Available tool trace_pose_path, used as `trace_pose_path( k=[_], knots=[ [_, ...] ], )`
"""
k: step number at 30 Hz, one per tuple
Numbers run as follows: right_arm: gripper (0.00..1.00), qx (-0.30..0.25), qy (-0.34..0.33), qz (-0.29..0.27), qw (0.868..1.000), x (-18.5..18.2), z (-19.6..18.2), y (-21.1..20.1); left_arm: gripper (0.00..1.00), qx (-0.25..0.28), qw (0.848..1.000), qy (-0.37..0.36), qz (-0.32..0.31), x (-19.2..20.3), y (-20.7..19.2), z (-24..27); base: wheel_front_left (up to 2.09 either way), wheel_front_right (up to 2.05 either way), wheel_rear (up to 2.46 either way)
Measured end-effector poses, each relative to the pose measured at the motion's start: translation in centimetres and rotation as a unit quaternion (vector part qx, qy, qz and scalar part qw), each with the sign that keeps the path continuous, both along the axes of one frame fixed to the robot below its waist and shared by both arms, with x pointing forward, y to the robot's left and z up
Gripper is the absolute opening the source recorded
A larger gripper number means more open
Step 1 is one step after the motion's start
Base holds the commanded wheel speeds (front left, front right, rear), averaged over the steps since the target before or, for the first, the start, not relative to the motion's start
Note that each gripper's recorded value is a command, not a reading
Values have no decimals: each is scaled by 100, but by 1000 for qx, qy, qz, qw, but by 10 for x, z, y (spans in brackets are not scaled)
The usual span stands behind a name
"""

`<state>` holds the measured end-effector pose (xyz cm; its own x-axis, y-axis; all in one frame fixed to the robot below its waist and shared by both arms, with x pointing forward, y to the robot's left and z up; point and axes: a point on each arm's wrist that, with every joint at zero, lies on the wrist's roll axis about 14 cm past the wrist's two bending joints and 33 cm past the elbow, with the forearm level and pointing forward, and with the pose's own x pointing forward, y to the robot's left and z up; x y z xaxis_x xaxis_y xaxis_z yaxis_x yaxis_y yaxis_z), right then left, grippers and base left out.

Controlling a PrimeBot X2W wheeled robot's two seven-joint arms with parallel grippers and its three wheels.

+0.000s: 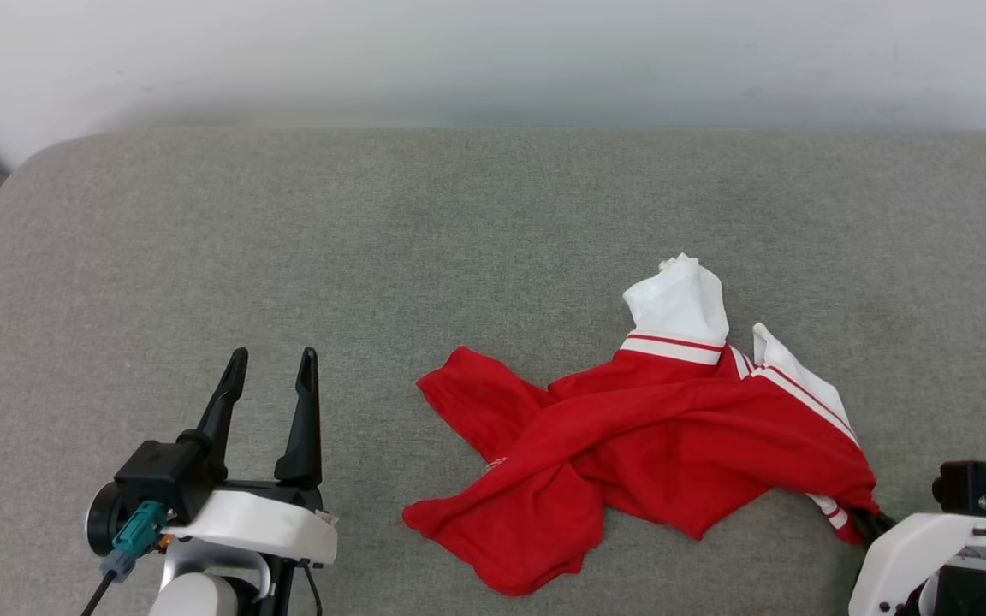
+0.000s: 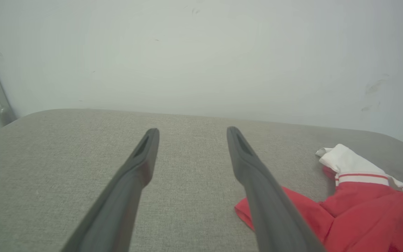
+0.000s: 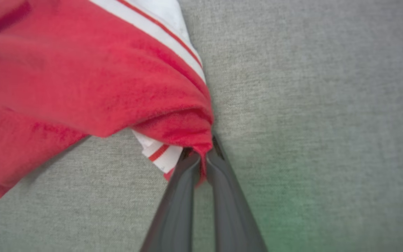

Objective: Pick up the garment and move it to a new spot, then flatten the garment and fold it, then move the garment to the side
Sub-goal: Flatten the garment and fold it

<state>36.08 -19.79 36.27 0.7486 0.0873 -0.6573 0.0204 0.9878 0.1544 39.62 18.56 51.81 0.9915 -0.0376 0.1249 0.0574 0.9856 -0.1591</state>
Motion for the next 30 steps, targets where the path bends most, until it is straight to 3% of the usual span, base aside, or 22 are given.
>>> trace_pose_path(
  k=[1,2,3,4,7,12,17,21,24,26,30],
  knots=[
    [9,2,-2,-4,1000,-2,-1,0,100,1,1000,1,0,0,0,-1,0,0,0],
    [47,6,-8,-11,1000,-4,-1,0,100,3,1000,2,-1,0,0,-1,0,0,0],
    [94,10,-16,-16,1000,-5,0,0,100,3,1000,3,-1,0,0,-2,0,0,0],
    [100,12,-27,-20,999,-5,2,1,100,4,1000,3,-3,0,-1,-2,0,0,0],
    [100,13,-80,-37,996,-2,17,-3,100,6,1000,1,-5,-2,-2,0,0,0,0],
    [100,10,-200,-47,979,12,67,-4,100,9,1000,-5,-6,-8,-2,4,0,0,0],
    [100,5,-253,-50,966,6,99,-7,100,12,1000,-12,0,-18,2,10,0,0,0],
    [100,11,-245,-47,968,0,108,-7,100,13,1000,-14,3,-23,2,12,0,0,0],
    [100,24,-196,-23,980,-1,98,8,100,13,1000,-15,4,-23,1,14,0,0,0],
    [100,19,-153,17,988,1,90,22,100,13,1000,-14,2,-22,0,14,0,0,0],
    [100,9,-95,96,991,14,89,48,100,13,1000,-10,-1,-20,-2,12,0,0,0]
  ],
)
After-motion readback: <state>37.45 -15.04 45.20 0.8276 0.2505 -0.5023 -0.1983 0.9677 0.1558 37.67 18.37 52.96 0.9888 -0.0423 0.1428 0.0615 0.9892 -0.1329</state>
